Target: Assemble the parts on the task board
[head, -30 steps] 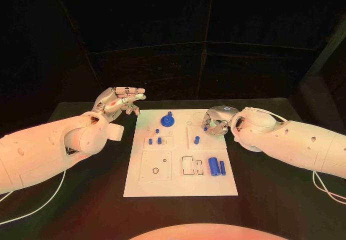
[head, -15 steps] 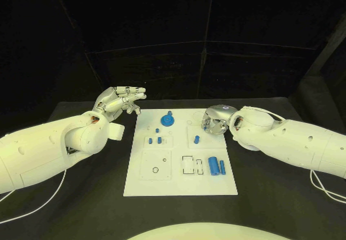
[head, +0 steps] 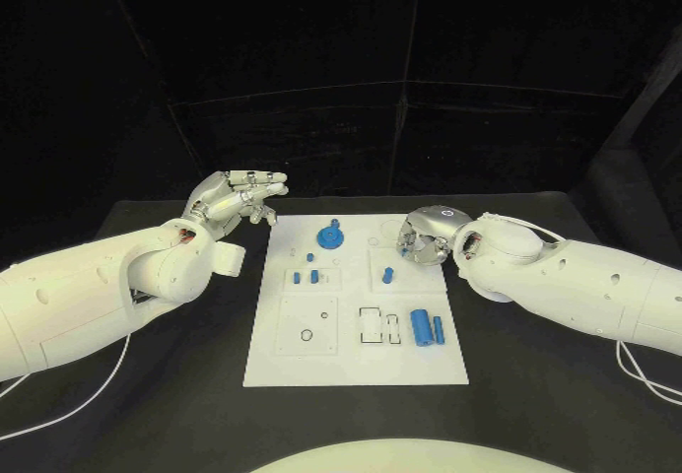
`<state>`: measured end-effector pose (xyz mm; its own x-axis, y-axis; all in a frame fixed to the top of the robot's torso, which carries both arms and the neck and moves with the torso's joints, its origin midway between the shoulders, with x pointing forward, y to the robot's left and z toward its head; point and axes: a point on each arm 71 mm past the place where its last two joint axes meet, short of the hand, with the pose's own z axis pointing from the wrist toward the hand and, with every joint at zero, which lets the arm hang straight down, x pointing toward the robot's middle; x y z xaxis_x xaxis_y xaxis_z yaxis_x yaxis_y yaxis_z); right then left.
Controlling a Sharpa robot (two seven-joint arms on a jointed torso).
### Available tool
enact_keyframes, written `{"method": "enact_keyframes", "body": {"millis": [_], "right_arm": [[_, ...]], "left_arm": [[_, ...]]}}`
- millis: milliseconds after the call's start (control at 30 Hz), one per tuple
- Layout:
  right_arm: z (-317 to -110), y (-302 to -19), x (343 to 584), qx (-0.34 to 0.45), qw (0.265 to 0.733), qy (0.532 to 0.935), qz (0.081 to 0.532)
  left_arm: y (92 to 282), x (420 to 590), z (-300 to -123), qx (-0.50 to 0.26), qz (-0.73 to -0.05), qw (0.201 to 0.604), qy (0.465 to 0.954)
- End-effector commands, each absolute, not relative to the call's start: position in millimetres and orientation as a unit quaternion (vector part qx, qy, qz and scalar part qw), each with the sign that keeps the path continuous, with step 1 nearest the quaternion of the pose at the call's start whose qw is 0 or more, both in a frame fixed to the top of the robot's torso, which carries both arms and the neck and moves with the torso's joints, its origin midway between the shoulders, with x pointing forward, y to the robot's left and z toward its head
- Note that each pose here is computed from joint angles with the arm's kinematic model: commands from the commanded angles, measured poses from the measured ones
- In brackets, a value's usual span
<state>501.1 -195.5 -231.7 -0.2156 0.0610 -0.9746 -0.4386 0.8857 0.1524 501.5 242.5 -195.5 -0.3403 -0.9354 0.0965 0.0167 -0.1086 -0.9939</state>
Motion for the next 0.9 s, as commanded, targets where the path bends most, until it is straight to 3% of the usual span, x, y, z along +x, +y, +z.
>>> {"method": "enact_keyframes", "body": {"millis": [33,500,900], "right_arm": [[-222.1,-195.4,499.2,-0.116,0.644,0.724,0.219],[-204.1,-193.9,474.8,-0.102,0.651,0.706,0.259],[-189.9,-123.4,444.0,-0.133,0.621,0.688,0.351]], "left_arm": [[242.4,501.9,-194.7,-0.421,-0.618,0.386,0.541],[244.3,503.0,-195.4,-0.422,-0.616,0.386,0.541],[239.5,504.9,-196.0,-0.421,-0.618,0.384,0.542]]}}
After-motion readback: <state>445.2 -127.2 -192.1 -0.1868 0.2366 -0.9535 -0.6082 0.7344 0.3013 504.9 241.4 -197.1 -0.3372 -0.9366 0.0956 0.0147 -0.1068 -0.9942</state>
